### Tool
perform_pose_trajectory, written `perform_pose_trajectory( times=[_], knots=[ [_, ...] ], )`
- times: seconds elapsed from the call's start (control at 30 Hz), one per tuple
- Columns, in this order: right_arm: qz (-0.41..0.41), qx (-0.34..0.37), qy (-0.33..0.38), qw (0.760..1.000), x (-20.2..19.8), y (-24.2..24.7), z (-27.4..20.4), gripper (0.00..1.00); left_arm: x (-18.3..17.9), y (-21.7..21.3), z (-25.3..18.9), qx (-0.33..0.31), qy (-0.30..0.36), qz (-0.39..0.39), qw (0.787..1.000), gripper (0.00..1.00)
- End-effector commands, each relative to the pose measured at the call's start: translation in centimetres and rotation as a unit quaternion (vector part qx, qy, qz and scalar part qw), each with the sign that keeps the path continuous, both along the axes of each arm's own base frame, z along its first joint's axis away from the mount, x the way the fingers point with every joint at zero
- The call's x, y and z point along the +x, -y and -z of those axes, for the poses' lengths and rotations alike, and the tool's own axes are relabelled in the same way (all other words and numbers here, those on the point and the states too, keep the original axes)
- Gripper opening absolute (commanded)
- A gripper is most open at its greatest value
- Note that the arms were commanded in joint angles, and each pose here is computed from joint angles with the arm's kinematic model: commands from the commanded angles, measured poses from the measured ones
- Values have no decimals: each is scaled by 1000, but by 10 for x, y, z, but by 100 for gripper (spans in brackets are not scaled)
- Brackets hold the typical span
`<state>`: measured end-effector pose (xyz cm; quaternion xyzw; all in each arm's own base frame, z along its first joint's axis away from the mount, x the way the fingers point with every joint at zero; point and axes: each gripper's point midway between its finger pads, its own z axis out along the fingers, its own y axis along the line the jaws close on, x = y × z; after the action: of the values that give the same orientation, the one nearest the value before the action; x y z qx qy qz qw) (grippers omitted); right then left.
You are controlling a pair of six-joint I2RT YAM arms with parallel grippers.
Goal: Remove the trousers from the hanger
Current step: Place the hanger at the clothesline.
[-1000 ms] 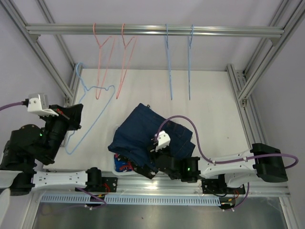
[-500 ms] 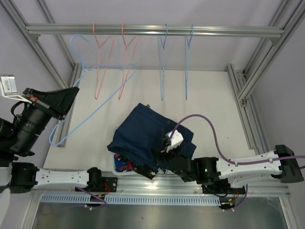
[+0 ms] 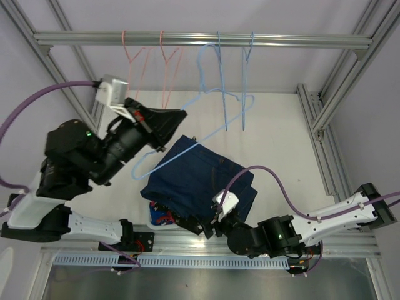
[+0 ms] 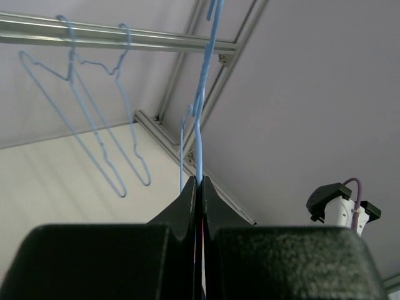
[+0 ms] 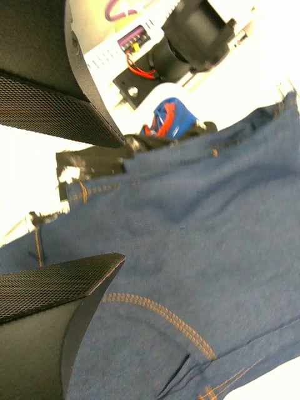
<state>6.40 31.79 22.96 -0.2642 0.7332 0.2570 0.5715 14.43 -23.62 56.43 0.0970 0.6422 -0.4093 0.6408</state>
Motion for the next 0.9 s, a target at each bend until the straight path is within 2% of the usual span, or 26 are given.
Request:
perform_pose_trajectory(
  times=[0.0, 0.17, 0.33, 0.4, 0.6, 0.87],
  knots=[
    [2, -12, 15, 1000, -10, -5, -15, 73, -11, 29, -23, -29, 4, 51, 998, 1],
    [-9, -17, 22, 1000, -26, -9, -14, 74, 12, 78, -22, -3, -12, 24, 1000, 1],
    [-12, -25, 14, 1000, -27, -1, 2, 75, 26, 126, -15, -1, -35, 67, 997, 0],
    [-8, -18, 7, 1000, -25, 5, 5, 76, 44, 141, -7, -2, -52, 59, 997, 0],
    [-15, -10, -21, 1000, -26, 16, 31, 76, 79, 166, -6, -12, -42, 31, 999, 1],
    [-8, -36, -37, 999, -27, 24, 58, 77, 126, 201, 8, -21, -26, -11, 999, 0]
  ],
)
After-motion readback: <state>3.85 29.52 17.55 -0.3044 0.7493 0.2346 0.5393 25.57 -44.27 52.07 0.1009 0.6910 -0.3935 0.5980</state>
